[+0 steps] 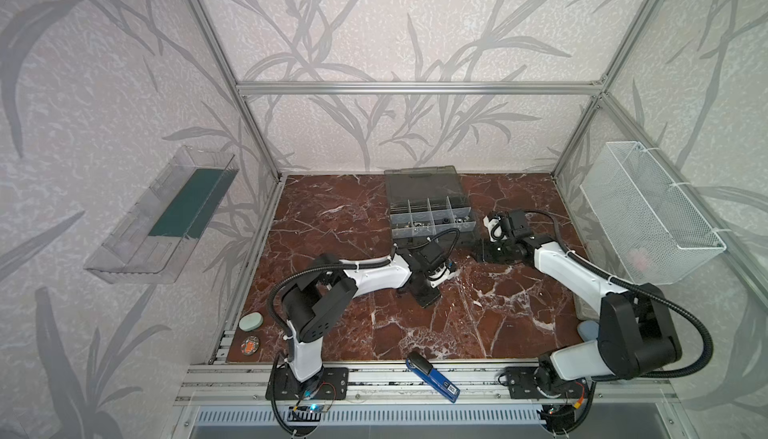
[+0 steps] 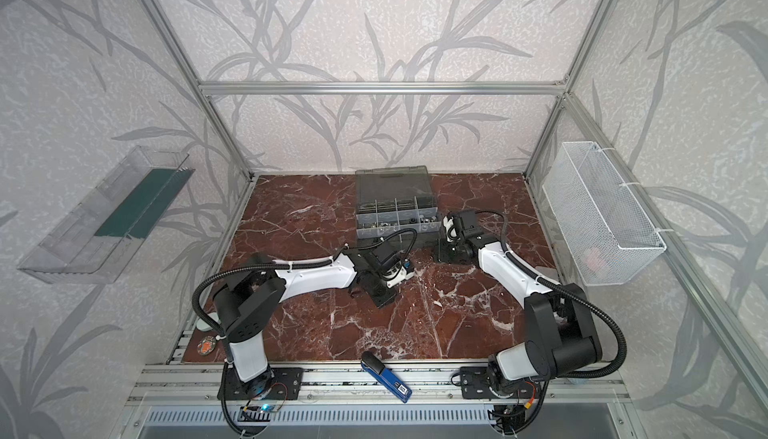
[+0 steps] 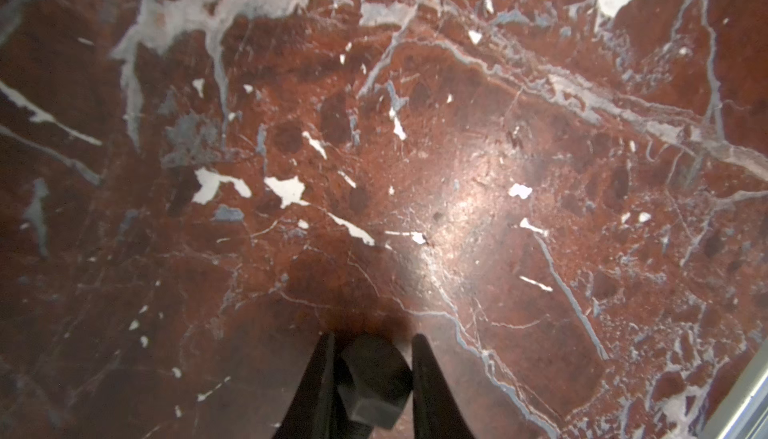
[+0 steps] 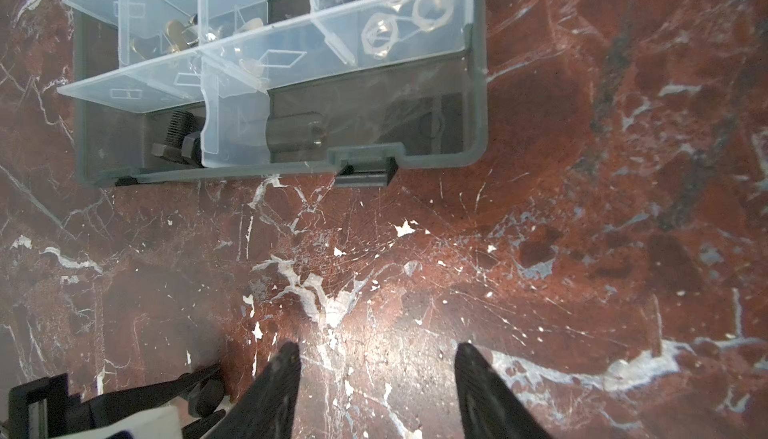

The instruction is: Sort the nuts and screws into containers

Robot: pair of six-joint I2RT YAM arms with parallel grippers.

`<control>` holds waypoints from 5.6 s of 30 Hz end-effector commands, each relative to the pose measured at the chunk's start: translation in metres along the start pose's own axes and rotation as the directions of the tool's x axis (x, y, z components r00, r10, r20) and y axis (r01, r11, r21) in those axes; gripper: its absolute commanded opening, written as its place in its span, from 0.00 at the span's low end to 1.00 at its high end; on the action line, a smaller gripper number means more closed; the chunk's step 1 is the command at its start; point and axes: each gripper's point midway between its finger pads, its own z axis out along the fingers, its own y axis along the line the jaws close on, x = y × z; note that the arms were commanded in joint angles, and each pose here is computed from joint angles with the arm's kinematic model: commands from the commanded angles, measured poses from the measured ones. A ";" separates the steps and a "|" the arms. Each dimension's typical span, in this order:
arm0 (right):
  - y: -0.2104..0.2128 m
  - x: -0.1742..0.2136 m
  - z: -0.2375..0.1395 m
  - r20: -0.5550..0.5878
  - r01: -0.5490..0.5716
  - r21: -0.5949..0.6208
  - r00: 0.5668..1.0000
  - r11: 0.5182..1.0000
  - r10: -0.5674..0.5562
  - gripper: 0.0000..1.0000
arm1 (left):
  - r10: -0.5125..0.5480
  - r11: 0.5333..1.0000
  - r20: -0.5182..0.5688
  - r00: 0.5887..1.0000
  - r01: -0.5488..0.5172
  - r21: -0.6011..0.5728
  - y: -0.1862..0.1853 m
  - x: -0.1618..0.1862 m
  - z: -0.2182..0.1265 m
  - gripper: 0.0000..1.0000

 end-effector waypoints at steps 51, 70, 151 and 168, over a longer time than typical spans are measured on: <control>0.000 -0.003 -0.015 0.030 -0.015 -0.013 0.999 1.000 0.015 0.61 | -0.228 0.911 0.523 0.821 0.370 -0.184 0.179 -0.123 -0.083 0.21; -0.006 -0.005 -0.020 0.038 0.018 0.022 0.999 1.000 -0.019 0.61 | -0.227 0.894 0.629 0.743 0.415 -0.169 0.175 -0.119 -0.121 0.53; -0.108 -0.066 -0.011 0.627 0.126 0.411 0.680 0.903 -0.380 0.72 | 0.012 0.305 0.899 0.438 0.854 -0.421 0.299 0.170 -0.192 1.00; -0.109 -0.064 -0.011 0.634 0.122 0.413 0.673 0.902 -0.382 0.99 | -0.077 0.204 0.897 0.436 0.887 -0.414 0.315 0.182 -0.193 1.00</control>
